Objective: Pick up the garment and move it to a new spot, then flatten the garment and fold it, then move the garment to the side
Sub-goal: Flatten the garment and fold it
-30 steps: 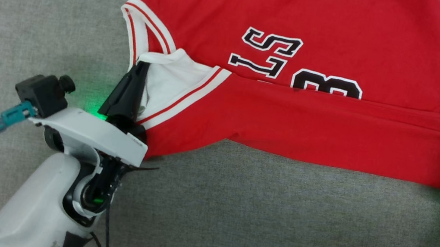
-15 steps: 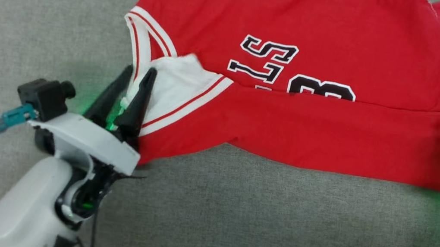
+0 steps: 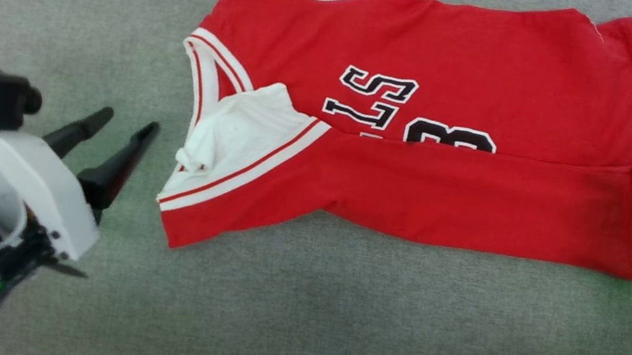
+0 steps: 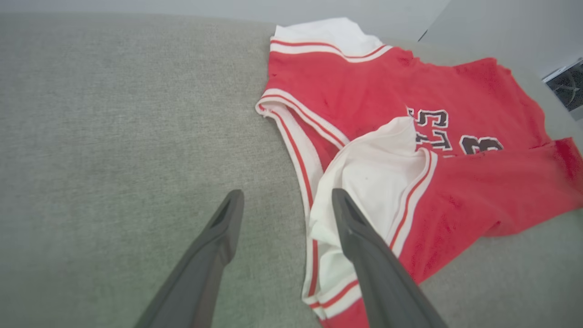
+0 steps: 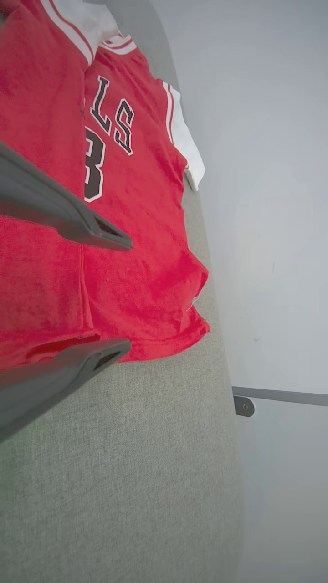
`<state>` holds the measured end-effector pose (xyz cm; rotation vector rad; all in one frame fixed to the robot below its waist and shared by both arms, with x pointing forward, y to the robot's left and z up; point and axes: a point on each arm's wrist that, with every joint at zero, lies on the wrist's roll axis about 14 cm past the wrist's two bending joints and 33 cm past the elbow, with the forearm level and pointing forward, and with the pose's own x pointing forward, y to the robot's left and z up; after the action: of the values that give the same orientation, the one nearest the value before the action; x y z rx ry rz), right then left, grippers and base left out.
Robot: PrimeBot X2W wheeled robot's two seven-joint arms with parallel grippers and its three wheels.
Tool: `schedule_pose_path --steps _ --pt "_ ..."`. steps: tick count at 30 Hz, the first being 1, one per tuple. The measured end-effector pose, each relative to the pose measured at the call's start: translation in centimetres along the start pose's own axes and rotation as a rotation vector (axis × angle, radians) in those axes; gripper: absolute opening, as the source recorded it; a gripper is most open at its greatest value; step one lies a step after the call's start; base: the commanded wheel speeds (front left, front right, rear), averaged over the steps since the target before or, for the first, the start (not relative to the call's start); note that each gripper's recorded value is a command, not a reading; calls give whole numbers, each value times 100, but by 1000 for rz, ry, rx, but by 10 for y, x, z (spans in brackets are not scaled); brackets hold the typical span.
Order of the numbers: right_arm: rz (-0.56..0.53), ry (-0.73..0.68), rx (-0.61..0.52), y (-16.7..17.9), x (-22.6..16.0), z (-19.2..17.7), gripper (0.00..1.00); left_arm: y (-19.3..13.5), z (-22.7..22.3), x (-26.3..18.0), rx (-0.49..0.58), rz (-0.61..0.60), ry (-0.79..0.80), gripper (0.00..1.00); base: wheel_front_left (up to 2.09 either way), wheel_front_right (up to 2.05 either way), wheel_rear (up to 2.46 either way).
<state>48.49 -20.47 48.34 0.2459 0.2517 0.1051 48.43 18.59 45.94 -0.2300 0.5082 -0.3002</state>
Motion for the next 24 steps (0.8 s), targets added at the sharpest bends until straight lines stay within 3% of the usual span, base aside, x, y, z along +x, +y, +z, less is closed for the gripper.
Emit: schedule_pose_path --steps 6,10,18,24 --pt "6 -2 -7 2 0 -2 100 -8 -19 -15 53 -50 223 100 0 0 0" --pt "8 7 -11 1 3 -7 100 -11 -39 -18 26 -67 334 100 0 0 0" --pt "-9 19 -7 -8 7 -13 100 -29 -56 -12 -43 -147 399 100 0 0 0" --pt "-15 25 -1 -12 8 -17 100 -25 -68 -8 -37 -133 432 100 0 0 0"
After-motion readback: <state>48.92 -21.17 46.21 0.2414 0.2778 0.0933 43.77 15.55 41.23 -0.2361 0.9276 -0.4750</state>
